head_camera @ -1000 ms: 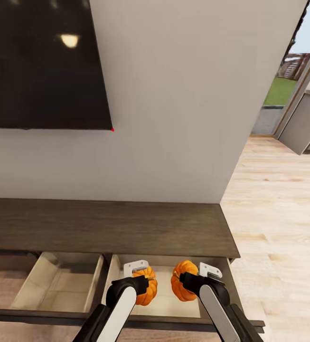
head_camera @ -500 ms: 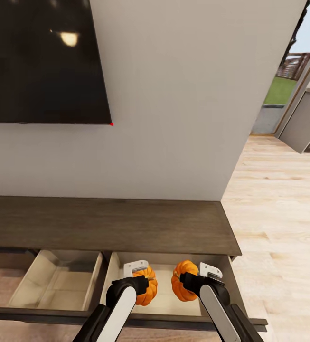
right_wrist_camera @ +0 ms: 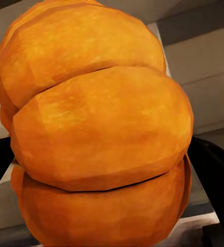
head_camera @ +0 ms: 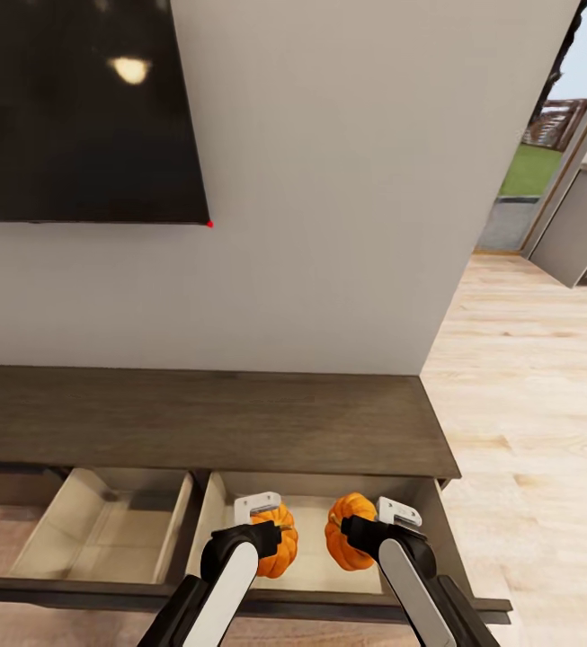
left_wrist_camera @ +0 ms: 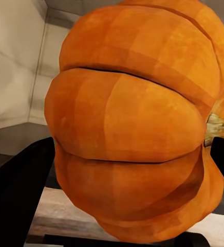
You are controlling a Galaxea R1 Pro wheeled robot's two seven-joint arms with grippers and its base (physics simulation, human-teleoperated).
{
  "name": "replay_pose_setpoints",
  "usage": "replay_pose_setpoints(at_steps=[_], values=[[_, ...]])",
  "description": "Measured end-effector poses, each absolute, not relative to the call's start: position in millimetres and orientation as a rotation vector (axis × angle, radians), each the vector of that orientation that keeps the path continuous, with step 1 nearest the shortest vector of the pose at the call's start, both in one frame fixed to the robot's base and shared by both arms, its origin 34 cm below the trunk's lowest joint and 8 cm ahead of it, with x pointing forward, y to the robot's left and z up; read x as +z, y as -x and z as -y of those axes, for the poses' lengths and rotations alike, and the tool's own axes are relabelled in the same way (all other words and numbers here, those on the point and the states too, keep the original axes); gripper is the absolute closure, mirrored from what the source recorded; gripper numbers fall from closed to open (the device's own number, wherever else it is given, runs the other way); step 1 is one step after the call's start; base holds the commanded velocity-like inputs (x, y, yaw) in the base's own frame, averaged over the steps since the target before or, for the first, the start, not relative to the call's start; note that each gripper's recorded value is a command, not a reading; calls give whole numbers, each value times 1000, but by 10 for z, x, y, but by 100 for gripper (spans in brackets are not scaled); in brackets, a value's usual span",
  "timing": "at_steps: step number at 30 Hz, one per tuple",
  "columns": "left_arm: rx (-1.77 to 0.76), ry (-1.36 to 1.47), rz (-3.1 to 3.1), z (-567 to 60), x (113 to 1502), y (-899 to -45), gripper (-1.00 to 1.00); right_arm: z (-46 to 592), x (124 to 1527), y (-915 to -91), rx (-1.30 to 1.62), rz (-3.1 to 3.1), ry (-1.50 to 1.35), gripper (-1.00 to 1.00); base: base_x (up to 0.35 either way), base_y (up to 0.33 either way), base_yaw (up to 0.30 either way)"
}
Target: Place each of the two pumpkins and all three candles from the living room inside a cabinet in the living room (use any cabinet), then make sure every cabinet is closed, and position the cauldron so it is next to a table in the living room.
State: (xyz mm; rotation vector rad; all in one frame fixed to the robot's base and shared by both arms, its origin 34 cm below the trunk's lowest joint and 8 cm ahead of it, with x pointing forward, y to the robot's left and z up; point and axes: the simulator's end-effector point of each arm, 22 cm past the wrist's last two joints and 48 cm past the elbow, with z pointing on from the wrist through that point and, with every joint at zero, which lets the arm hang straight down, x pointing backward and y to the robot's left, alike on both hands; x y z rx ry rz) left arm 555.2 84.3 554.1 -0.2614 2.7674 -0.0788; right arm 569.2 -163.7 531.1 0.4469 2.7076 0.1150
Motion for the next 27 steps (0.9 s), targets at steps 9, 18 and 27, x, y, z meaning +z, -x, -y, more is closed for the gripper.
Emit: replay_pose_setpoints(at_steps=[9,18,27], values=[[-85,263,-2756,-828,5550,-5572,100,1653,5285,-5687,112,-2708,-449,100,0,0,0],[-91,242,-2741,-759,5572,-5575,100,1655,5279,-5683,111,-2709,-450,100,47,47,0],[-86,238,-2742,-768,5562,-5570,100,1739,5243,-5710,91,-2716,-457,100,35,1,0]])
